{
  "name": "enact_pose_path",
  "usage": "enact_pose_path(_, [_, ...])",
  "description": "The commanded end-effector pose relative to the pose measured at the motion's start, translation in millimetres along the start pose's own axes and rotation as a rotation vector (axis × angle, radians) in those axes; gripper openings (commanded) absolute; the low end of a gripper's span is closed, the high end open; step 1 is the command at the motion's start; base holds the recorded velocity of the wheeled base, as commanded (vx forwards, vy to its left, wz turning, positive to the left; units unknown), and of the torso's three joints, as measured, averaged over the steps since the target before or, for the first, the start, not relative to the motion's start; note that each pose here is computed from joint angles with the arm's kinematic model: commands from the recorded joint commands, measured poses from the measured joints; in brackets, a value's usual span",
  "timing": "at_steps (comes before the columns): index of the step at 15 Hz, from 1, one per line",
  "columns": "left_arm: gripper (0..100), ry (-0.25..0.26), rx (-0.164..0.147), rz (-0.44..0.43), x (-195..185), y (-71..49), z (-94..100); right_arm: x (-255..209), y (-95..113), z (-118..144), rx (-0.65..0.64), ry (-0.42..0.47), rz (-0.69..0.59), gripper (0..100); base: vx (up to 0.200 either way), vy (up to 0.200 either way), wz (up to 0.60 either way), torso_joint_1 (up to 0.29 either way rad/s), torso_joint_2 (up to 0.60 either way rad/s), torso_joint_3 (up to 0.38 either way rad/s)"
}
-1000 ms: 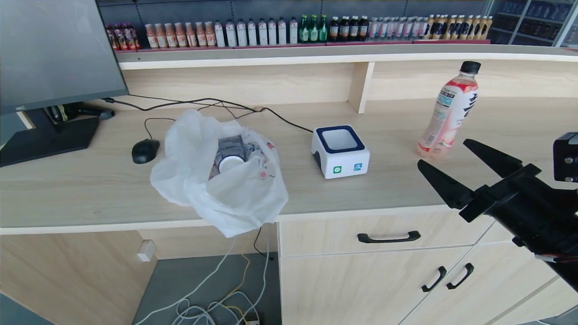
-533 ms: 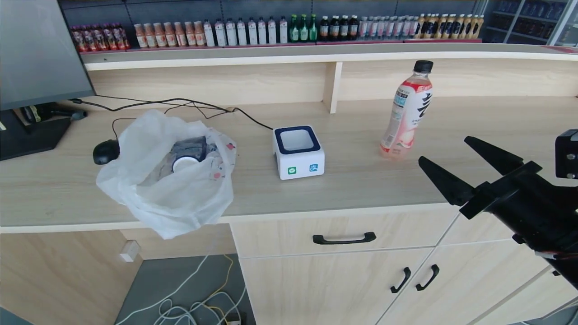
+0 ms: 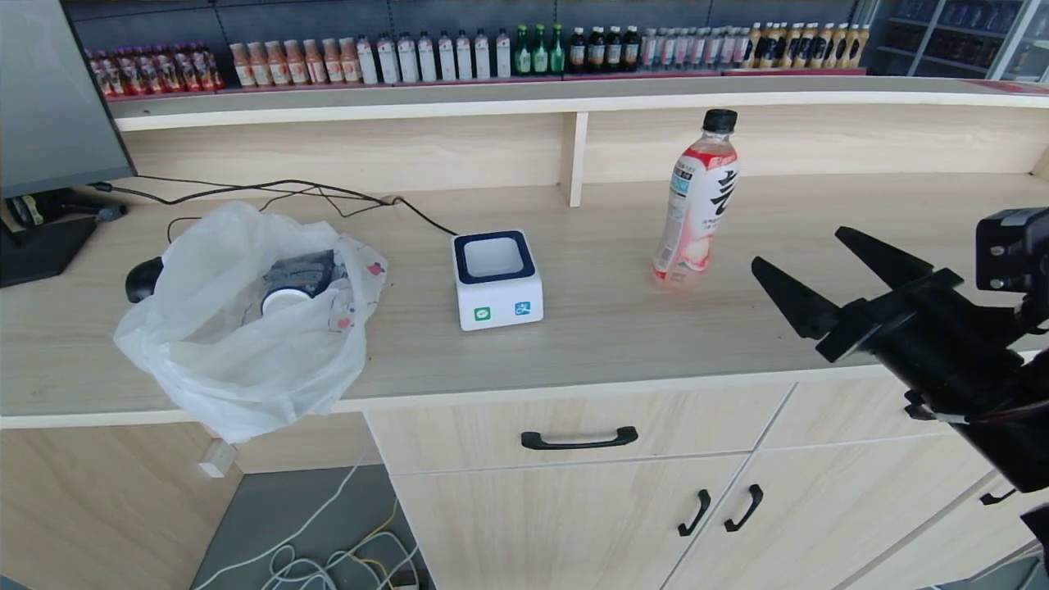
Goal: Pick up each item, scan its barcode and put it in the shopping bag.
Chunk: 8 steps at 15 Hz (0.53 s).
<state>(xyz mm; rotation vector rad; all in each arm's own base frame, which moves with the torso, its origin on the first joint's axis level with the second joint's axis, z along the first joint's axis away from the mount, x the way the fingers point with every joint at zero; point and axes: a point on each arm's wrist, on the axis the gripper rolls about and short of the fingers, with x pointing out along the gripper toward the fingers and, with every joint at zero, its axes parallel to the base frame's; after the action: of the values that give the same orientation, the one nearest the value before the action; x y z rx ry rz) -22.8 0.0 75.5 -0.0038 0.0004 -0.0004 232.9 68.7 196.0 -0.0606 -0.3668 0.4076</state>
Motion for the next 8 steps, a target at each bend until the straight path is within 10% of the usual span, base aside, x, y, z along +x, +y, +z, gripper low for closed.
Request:
enact_pose_path(1, [100,0.0,-0.001,0.0,0,0.0,0.0,18,-4,-16,0.006,0.024,-0.006,100,0.0,0.0,0.0,0.0,0.0,0.0])
enact_pose_path(8, [100,0.0,-0.001,-0.001,0,0.0,0.0,68,-7,-53,0.014,0.034,0.002,100,0.0,0.0,0.0,0.0,0.0,0.0])
